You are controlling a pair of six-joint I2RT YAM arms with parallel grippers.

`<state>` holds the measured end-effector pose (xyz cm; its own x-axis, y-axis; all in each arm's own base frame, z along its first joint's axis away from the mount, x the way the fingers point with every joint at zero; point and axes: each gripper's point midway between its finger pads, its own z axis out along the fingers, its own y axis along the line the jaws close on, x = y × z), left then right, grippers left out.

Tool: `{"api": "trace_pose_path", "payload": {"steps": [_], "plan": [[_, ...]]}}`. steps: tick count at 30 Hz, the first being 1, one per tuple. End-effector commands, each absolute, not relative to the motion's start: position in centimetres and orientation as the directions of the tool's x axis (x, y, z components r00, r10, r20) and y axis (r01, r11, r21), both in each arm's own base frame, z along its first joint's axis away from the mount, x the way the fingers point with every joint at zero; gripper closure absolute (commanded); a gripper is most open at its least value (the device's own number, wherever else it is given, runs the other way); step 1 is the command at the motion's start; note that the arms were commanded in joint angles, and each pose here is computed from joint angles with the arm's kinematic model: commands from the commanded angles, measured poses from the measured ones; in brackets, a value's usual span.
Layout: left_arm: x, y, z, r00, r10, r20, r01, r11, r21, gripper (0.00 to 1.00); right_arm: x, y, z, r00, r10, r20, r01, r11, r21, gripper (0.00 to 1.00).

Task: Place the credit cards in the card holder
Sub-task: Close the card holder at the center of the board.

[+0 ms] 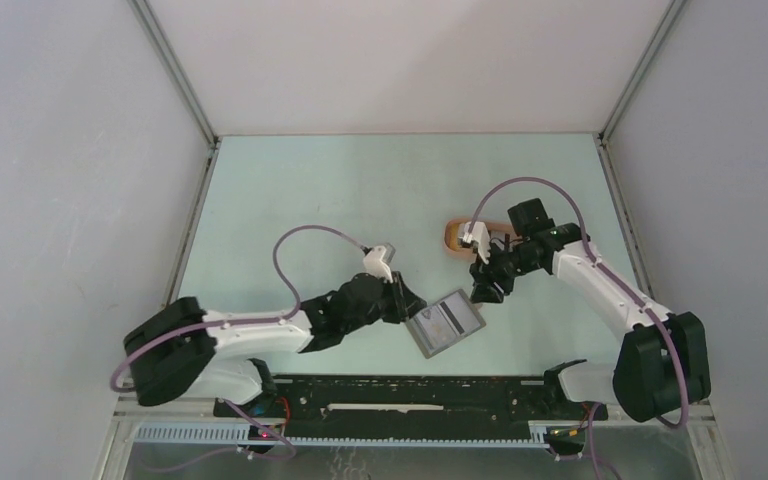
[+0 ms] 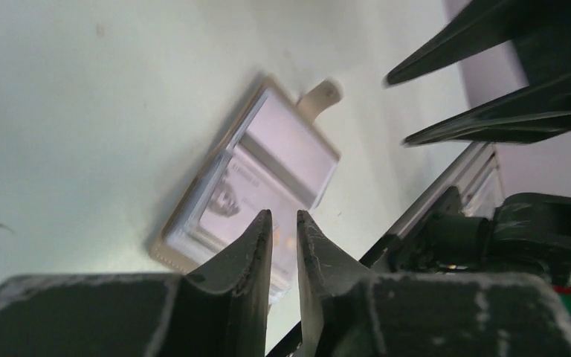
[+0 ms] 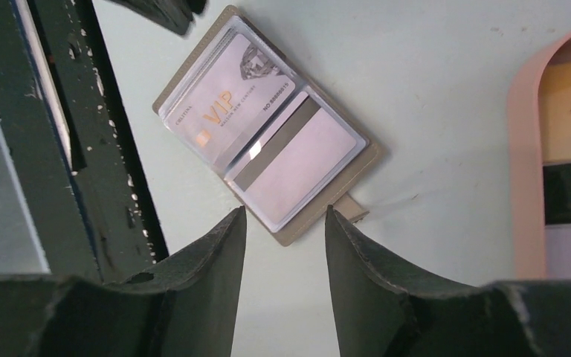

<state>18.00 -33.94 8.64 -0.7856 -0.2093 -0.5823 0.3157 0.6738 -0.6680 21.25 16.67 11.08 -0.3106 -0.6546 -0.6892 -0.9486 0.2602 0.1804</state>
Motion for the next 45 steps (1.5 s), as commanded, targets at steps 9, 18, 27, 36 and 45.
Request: {"api": "trace_pose_path", "payload": {"steps": [9, 18, 27, 36, 45], "plan": [[21.5, -25.8, 18.3, -0.373, -0.342, -0.863, 0.429, 0.761, -0.487, 0.42, 23.3, 14.7, 9.9, -0.57, -0.572, -0.59, -0.816, 0.477, 0.326, 0.47], [20.2, -24.7, 16.9, -0.391, -0.353, -0.85, 0.46, 0.725, -0.513, 0.0, 24.2, 14.9, 7.0, -0.594, -0.629, -0.501, -0.801, 0.517, 0.301, 0.46], [17.0, -28.1, 10.7, -0.629, -0.275, -0.727, 0.458, 0.624, -0.633, 0.08, 24.7, 14.7, 5.2, -0.621, -0.649, -0.439, -0.781, 0.559, 0.278, 0.58], [16.1, -29.1, 7.3, -0.724, -0.215, -0.656, 0.404, 0.639, -0.655, 0.17, 25.2, 15.5, 6.9, -0.607, -0.624, -0.492, -0.789, 0.546, 0.281, 1.0], [17.2, -29.7, 6.8, -0.718, -0.171, -0.675, 0.419, 0.669, -0.615, 0.19, 27.7, 15.7, 12.8, -0.494, -0.555, -0.67, -0.828, 0.535, 0.167, 1.0]]}}
